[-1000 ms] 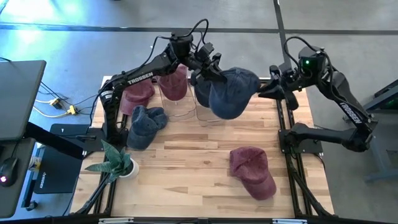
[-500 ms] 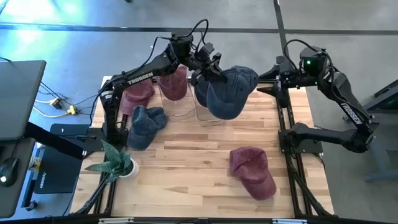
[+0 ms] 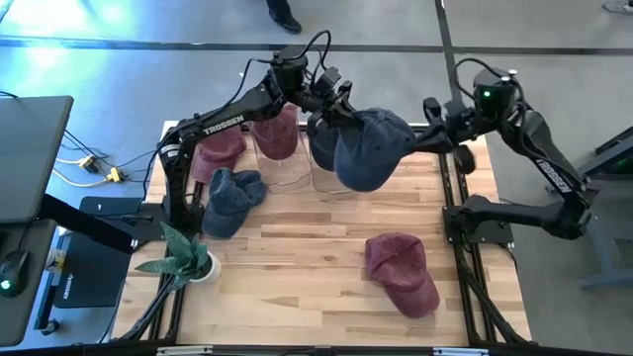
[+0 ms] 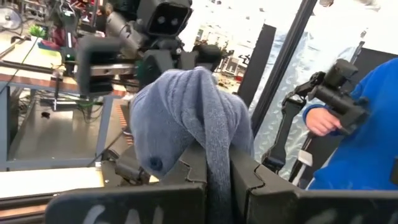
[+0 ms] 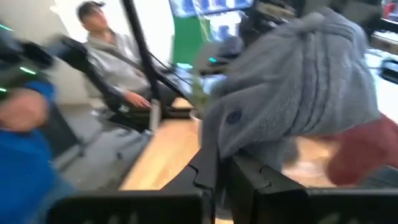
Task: Pick & Place hat
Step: Put the right blue cap into the right bin
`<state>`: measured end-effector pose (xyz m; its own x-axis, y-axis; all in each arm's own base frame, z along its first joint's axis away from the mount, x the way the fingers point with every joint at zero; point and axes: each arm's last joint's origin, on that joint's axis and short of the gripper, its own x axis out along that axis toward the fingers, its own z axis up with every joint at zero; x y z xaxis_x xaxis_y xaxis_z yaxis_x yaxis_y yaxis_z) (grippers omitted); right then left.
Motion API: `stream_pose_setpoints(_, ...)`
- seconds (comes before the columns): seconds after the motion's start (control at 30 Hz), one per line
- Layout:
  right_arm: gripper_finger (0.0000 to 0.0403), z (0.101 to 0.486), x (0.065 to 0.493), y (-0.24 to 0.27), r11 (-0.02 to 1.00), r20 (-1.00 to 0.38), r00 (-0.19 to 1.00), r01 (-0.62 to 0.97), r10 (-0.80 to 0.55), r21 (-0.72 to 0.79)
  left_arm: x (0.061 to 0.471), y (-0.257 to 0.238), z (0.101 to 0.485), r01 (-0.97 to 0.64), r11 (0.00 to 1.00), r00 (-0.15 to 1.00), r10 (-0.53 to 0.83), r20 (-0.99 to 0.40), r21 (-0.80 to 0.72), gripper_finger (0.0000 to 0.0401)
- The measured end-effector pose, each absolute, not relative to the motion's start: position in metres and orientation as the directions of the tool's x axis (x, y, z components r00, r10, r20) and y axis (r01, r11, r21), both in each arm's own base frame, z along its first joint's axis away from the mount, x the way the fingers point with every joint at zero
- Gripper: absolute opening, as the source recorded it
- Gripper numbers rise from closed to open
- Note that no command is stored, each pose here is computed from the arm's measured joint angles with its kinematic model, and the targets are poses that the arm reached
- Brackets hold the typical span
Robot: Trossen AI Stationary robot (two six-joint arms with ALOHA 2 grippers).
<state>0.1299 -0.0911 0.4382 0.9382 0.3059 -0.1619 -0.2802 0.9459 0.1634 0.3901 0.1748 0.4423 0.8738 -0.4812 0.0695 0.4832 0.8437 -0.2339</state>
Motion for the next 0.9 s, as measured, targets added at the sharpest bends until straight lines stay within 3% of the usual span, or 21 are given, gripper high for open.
stream_pose_setpoints(0.17, 0.0005, 0.449, 0.128, -0.086, 0.867, -0.069, 0.881, -0.442, 0.468, 0.229, 0.39, 0.173, 0.443, 0.516, 0.825, 0.854, -0.515, 0.071, -0.229, 0.0009)
stream_pose_setpoints(0.37, 0.0004, 0.455, 0.13, -0.088, 0.859, -0.041, 0.877, -0.46, 0.48, 0.225, 0.39, 0.173, 0.444, 0.518, 0.827, 0.854, -0.514, 0.08, -0.218, 0.0013)
stream_pose_setpoints(0.47, 0.0005, 0.453, 0.133, -0.091, 0.871, -0.049, 0.89, -0.43, 0.453, 0.236, 0.389, 0.174, 0.448, 0.524, 0.828, 0.852, -0.513, 0.105, -0.2, 0.0013)
stream_pose_setpoints(0.6, 0.0005, 0.447, 0.138, -0.099, 0.922, -0.1, 0.947, -0.266, 0.304, 0.282, 0.388, 0.175, 0.453, 0.512, 0.838, 0.859, -0.494, 0.137, -0.187, 0.0013)
stream_pose_setpoints(0.7, 0.0029, 0.441, 0.144, -0.106, 0.931, -0.139, 0.96, -0.19, 0.242, 0.312, 0.388, 0.176, 0.452, 0.486, 0.851, 0.874, -0.467, 0.138, -0.198, 0.0013)
stream_pose_setpoints(0.9, 0.0126, 0.43, 0.146, -0.108, 0.931, -0.194, 0.941, -0.211, 0.276, 0.296, 0.388, 0.183, 0.447, 0.396, 0.883, 0.918, -0.38, 0.112, -0.251, 0.0013)
